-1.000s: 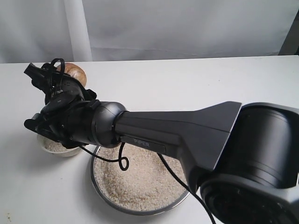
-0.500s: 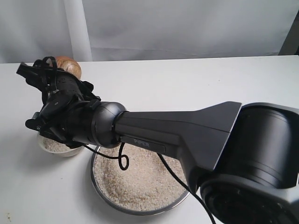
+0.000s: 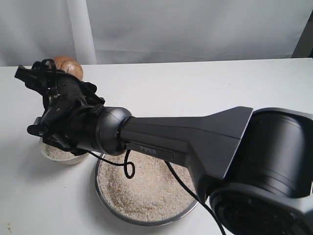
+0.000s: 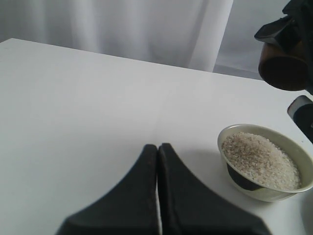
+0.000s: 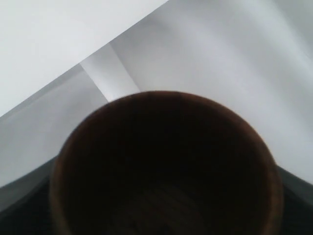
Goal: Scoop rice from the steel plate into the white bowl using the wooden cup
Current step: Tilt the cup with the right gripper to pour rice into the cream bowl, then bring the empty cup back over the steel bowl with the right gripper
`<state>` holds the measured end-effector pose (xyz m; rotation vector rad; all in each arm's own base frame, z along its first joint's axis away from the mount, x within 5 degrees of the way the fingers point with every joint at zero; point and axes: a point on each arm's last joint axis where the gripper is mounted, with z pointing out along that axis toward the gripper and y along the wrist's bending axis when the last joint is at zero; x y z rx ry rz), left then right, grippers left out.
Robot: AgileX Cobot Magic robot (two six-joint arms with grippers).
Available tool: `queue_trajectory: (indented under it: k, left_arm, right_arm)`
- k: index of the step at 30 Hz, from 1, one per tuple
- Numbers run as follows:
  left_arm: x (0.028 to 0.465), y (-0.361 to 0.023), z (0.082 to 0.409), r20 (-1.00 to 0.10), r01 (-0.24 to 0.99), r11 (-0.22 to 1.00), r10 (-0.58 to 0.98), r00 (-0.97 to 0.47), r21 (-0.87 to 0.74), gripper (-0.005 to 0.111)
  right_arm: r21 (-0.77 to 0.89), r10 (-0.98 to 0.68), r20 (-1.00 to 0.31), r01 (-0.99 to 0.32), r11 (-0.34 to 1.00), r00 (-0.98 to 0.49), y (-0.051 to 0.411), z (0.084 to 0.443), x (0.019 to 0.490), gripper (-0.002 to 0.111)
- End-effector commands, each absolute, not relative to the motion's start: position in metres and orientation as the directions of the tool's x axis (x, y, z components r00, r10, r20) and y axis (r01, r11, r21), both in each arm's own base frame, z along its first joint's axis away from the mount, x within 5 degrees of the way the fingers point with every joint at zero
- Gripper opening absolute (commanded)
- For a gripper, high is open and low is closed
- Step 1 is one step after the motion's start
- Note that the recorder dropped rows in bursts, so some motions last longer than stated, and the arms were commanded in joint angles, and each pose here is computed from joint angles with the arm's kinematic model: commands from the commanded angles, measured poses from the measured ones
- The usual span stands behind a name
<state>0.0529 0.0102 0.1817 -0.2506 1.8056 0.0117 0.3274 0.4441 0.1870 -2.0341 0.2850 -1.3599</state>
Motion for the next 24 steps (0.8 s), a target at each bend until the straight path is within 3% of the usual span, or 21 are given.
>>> queue_trajectory:
  k: [1,6,12,17,20,24]
  left_arm:
    - [0.053,0.010,0.183,-0.961,-0.168,0.977,-0.169,-0.218,-0.133,0.000]
    - [0.053,0.010,0.183,-0.961,-0.168,0.977,-0.169,-0.218,-0.133,0.000]
    - [0.053,0.010,0.183,-0.961,-0.168,0.977,-0.169,-0.218,-0.133,0.000]
    - [0.053,0.010,0.183,-0.961,-0.168,0.977,-0.169,-0.218,-0.133,0.000]
    - [0.053,0.010,0.183,-0.961,-0.168,0.977,-0.169,-0.218,-0.133,0.000]
    - [0.053,0.010,0.183,-0.961,-0.168,0.977,-0.169,-0.218,-0.133,0.000]
  right_arm:
    - [-0.652,-0.539,0.727,0.182,-0.736,0.425,0.444,0.195,0.327,0.000]
    - [-0.766,-0.672,0.611,0.098,-0.635,0.418,0.444,0.196,0.325,0.000]
    - [-0.901,-0.874,0.356,-0.124,-0.415,0.330,0.432,0.194,0.327,0.000]
    - [-0.916,-0.950,0.135,-0.330,-0.228,0.282,0.425,0.199,0.322,0.000]
    - [-0.890,-0.976,-0.013,-0.447,-0.087,0.216,0.416,0.225,0.314,0.000]
    - [-0.829,-0.993,-0.005,-0.555,-0.063,0.119,0.387,0.269,0.305,0.000]
